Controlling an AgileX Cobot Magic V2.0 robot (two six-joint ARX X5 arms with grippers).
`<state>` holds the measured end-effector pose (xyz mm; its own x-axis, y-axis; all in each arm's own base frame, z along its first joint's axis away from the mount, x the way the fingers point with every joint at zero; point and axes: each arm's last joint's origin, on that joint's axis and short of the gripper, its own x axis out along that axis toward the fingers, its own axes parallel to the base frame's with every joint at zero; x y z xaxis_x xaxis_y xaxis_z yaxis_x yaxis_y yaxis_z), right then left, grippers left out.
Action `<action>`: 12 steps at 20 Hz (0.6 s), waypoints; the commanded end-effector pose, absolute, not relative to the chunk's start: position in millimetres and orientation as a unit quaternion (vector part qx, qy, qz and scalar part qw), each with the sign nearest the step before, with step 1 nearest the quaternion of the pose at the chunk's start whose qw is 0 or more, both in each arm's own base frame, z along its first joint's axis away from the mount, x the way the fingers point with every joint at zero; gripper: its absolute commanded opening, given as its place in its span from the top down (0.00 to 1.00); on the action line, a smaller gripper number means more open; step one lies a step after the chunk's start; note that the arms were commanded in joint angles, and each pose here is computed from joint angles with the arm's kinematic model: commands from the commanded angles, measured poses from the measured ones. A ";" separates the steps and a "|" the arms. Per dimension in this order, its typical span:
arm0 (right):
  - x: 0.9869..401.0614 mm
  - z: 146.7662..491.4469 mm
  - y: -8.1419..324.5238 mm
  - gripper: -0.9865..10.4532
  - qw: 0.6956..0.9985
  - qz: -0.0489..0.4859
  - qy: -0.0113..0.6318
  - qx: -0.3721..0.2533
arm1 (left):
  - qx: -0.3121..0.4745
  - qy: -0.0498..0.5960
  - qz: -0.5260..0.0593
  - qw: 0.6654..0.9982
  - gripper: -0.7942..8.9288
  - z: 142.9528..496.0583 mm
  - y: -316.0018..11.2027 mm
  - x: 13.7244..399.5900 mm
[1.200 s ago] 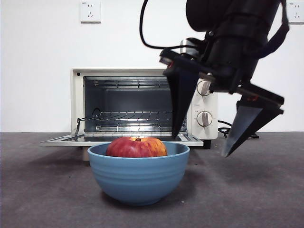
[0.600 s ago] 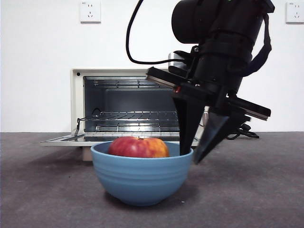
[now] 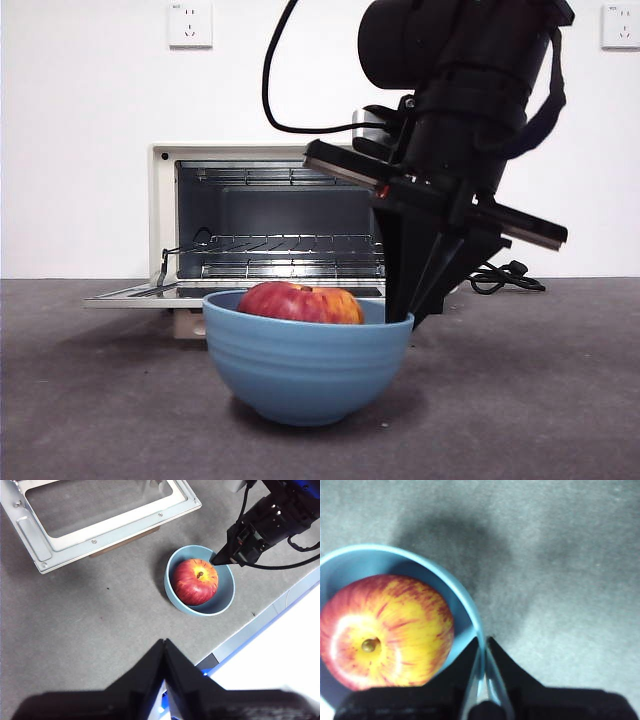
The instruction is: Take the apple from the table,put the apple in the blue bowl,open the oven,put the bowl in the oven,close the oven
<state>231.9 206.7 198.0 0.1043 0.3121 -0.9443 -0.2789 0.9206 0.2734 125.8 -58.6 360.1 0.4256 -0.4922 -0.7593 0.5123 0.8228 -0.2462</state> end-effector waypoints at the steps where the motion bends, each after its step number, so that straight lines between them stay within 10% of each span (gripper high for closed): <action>1: 243.2 219.7 215.5 0.92 0.769 0.190 0.610 0.027 | 0.018 0.446 -0.302 0.842 0.92 359.5 -58.4 124.4; 6: 275.7 283.1 223.4 0.92 0.833 0.168 0.519 0.093 | 0.018 0.454 -0.301 0.839 0.92 358.8 -57.2 121.3; 12: 331.6 305.0 225.4 0.92 0.830 0.115 0.521 0.166 | 0.017 0.435 -0.304 0.848 0.92 363.4 -53.1 111.0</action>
<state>330.7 221.2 301.1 0.4186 0.3392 -0.8424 -0.0315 0.9325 0.3599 112.0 -53.2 363.7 0.4382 -0.4971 -0.7489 0.5164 0.8212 -0.2429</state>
